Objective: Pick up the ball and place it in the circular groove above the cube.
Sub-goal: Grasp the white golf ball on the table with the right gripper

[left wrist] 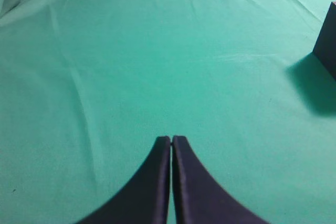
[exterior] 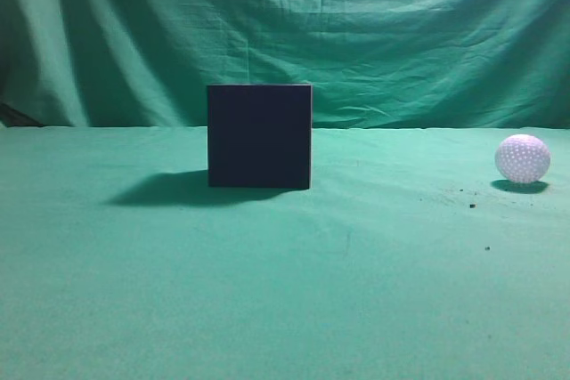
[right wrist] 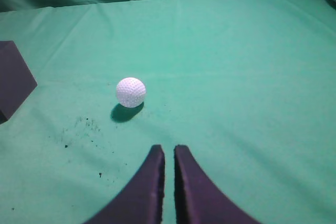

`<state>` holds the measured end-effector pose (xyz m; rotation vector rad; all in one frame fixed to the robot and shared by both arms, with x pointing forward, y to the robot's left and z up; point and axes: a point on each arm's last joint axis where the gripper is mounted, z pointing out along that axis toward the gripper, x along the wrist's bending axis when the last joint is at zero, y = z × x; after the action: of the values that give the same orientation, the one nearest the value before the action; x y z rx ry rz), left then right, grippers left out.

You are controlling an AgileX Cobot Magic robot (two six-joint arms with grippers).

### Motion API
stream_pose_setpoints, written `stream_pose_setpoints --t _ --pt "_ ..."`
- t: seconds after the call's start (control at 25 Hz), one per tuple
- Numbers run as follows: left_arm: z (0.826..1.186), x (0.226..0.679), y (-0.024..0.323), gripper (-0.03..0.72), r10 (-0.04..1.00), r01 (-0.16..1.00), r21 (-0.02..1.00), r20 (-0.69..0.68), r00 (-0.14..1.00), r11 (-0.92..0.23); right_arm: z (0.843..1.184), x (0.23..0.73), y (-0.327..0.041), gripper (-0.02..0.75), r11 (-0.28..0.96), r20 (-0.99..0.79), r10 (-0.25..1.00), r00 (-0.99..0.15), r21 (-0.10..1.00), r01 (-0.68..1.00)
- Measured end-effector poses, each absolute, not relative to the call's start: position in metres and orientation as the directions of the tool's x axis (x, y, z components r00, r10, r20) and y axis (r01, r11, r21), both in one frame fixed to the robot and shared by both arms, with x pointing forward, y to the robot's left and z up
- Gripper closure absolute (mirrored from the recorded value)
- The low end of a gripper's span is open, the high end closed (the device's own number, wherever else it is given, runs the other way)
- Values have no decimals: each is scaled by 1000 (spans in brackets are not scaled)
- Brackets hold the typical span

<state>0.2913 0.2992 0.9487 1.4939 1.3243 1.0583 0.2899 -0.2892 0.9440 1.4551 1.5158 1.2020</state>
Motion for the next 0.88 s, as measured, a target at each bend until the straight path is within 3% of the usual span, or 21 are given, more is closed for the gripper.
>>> stream_pose_setpoints --t 0.88 --pt "949 291 299 688 995 272 959 54 79 -74 947 291 -289 689 -65 105 987 -120 953 295"
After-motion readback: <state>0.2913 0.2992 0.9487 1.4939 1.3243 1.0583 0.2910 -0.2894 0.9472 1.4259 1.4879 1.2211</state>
